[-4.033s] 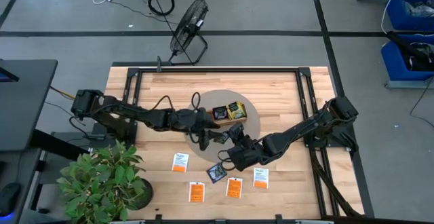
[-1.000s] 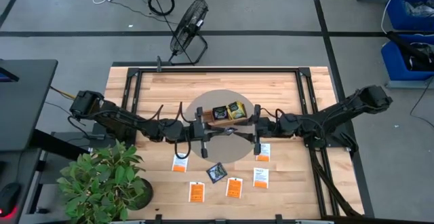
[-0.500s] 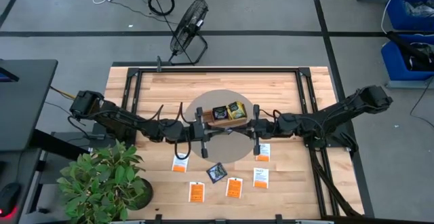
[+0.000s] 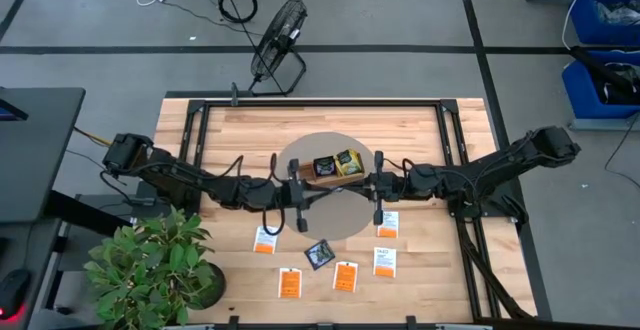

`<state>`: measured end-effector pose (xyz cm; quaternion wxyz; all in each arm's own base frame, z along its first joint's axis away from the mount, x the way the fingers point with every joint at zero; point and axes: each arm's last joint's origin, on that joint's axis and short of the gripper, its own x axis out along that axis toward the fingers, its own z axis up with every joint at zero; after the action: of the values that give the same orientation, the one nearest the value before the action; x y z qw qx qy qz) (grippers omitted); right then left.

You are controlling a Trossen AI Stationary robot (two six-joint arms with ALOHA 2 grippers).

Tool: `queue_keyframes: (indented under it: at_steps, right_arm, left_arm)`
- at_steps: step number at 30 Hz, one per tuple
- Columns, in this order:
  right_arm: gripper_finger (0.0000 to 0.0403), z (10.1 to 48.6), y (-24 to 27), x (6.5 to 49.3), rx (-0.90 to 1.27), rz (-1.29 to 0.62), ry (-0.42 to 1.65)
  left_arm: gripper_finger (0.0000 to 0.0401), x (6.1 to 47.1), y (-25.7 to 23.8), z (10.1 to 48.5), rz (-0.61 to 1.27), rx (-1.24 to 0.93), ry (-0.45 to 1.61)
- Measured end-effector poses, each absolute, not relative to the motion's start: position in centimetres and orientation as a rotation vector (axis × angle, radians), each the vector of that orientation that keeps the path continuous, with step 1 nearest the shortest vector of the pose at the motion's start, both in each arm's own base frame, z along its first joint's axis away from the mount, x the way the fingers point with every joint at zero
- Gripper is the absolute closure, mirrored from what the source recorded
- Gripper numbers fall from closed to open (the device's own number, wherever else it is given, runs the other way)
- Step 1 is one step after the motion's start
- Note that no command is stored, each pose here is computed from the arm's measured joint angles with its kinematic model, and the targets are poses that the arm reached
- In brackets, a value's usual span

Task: Pick & Place Tea
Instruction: Put the violet tea bag into the middle section of the wooden organizer

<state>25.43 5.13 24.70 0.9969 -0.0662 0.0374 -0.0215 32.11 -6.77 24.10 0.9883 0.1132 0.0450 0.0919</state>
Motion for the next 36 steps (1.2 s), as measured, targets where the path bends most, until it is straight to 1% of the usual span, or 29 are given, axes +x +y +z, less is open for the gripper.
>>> queue_keyframes:
  at_steps: [6, 10, 17, 21, 27, 36]
  right_arm:
    - [0.0403, 24.7, 4.9, 25.4, -0.148, -0.053, 0.079]
    - [0.0403, 24.2, 3.7, 25.5, -0.15, -0.09, 0.137]
    - [0.0403, 23.7, 1.1, 25.8, -0.138, -0.088, 0.222]
    - [0.0403, 24.5, -0.8, 26.3, -0.149, -0.069, 0.285]
    - [0.0403, 25.3, -2.7, 26.5, -0.165, -0.008, 0.326]
    - [0.0403, 21.9, -4.7, 28.3, -0.128, 0.055, 0.422]
  left_arm:
    - [0.0319, 31.9, -6.6, 23.2, 0.247, 0.253, 0.189]
    - [0.0287, 31.7, -6.7, 22.6, 0.28, 0.241, 0.246]
    - [0.0251, 31.3, -7.0, 21.6, 0.275, 0.236, 0.339]
    - [0.0243, 31.2, -7.2, 21.4, 0.273, 0.222, 0.357]
    - [0.0247, 31.1, -7.3, 21.3, 0.269, 0.217, 0.369]
    - [0.025, 31.1, -7.3, 21.2, 0.269, 0.217, 0.372]
